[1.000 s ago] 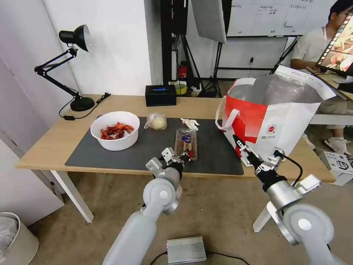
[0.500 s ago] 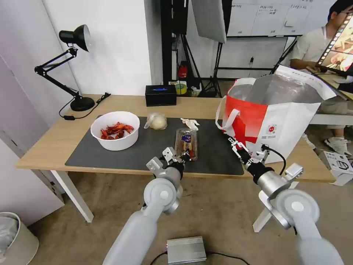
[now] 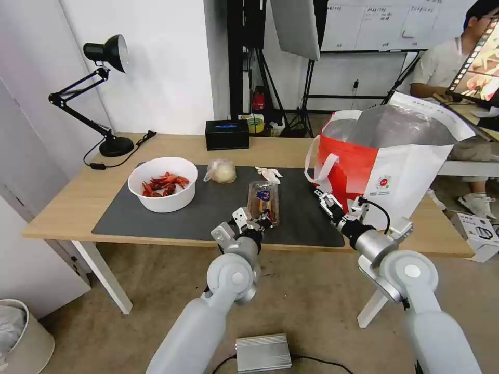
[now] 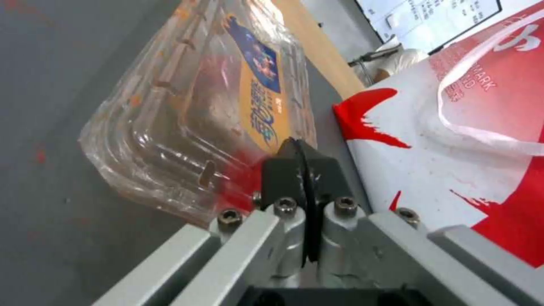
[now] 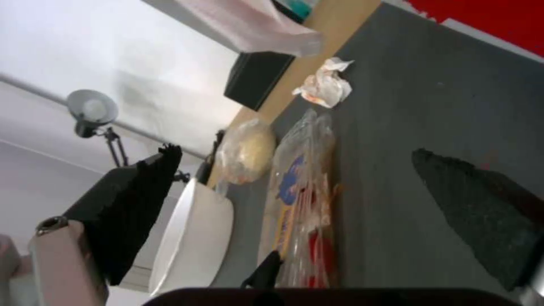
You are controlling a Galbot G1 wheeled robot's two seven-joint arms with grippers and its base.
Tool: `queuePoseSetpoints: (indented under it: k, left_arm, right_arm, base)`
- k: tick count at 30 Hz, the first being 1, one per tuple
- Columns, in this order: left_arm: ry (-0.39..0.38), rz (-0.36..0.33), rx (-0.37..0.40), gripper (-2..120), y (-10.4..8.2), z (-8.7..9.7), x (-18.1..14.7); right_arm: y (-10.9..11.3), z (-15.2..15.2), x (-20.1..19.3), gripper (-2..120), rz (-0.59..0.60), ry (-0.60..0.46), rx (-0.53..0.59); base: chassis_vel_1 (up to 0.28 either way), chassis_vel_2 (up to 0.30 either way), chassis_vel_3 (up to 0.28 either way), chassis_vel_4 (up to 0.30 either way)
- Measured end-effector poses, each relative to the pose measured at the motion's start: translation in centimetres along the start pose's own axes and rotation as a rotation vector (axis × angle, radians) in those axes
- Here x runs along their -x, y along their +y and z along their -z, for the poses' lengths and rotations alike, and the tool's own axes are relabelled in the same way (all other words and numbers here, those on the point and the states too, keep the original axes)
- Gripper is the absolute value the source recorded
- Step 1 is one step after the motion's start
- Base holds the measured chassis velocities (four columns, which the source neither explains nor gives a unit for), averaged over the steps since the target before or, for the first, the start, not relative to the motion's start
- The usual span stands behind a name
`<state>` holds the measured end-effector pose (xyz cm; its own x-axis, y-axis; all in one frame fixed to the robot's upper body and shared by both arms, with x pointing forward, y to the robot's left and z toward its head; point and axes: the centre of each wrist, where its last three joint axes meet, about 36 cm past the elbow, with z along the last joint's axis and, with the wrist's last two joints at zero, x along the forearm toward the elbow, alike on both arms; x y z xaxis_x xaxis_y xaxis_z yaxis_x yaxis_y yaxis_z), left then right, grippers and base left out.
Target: Pick up the trash from the table and place it into the takeout bag.
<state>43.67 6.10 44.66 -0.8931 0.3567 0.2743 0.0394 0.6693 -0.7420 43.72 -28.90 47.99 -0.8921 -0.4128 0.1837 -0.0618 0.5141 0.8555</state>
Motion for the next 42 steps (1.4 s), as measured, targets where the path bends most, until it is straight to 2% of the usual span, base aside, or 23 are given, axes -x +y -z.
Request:
queuePoseSetpoints:
  k: [22,35,42]
  left_arm:
    - [-0.001,0.014,-0.015,0,0.2,0.0,0.0]
    - [0.004,0.035,-0.065,0,0.2,0.5,0.2]
    - [0.000,0.037,-0.068,0,0.3,0.7,0.2]
  right_arm:
    - [3.3,2.0,5.7,100,-0.115,0.134,-0.019]
    - [3.3,2.7,9.2,100,-0.145,0.208,-0.005]
    - [3.9,1.9,10.8,100,-0.158,0.239,-0.026]
  base:
    - [0.000,0.000,0.000,0.000]
    - [0.000,0.000,0.000,0.000]
    - [0.000,0.000,0.000,0.000]
